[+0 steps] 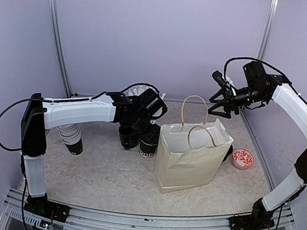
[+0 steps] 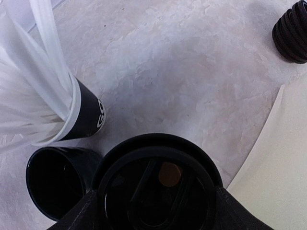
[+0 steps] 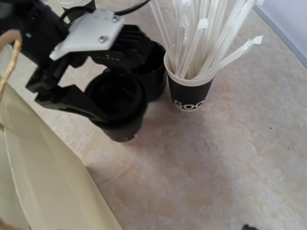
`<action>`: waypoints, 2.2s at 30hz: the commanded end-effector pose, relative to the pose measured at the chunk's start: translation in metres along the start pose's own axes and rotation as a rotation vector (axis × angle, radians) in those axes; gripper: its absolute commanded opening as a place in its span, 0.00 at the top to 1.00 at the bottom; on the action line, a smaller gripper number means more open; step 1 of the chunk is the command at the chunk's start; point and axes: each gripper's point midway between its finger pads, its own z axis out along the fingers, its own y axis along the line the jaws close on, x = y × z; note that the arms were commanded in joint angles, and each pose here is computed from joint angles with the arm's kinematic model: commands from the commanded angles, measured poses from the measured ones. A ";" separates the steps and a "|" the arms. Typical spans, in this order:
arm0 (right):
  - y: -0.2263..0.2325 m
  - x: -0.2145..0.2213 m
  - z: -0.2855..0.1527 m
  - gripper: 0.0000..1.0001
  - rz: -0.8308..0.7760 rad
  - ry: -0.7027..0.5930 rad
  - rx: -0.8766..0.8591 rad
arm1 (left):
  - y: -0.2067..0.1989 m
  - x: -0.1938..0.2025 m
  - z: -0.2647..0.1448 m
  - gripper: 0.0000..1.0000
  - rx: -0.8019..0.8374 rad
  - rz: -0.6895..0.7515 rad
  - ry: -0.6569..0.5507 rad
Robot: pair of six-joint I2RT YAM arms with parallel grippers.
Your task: Pack the takeout coffee
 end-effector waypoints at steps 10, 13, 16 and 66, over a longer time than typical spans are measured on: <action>0.001 -0.014 -0.003 0.22 -0.018 -0.033 -0.007 | 0.005 0.069 -0.038 0.34 -0.013 -0.010 0.094; 0.001 -0.014 -0.003 0.22 -0.019 -0.033 -0.008 | 0.001 0.087 -0.044 0.29 -0.003 0.000 0.132; 0.002 -0.014 -0.002 0.22 -0.020 -0.038 -0.012 | -0.004 0.102 -0.053 0.22 -0.002 0.023 0.175; 0.018 -0.005 -0.006 0.22 -0.052 -0.057 -0.021 | -0.002 0.109 -0.061 0.23 -0.022 0.009 0.393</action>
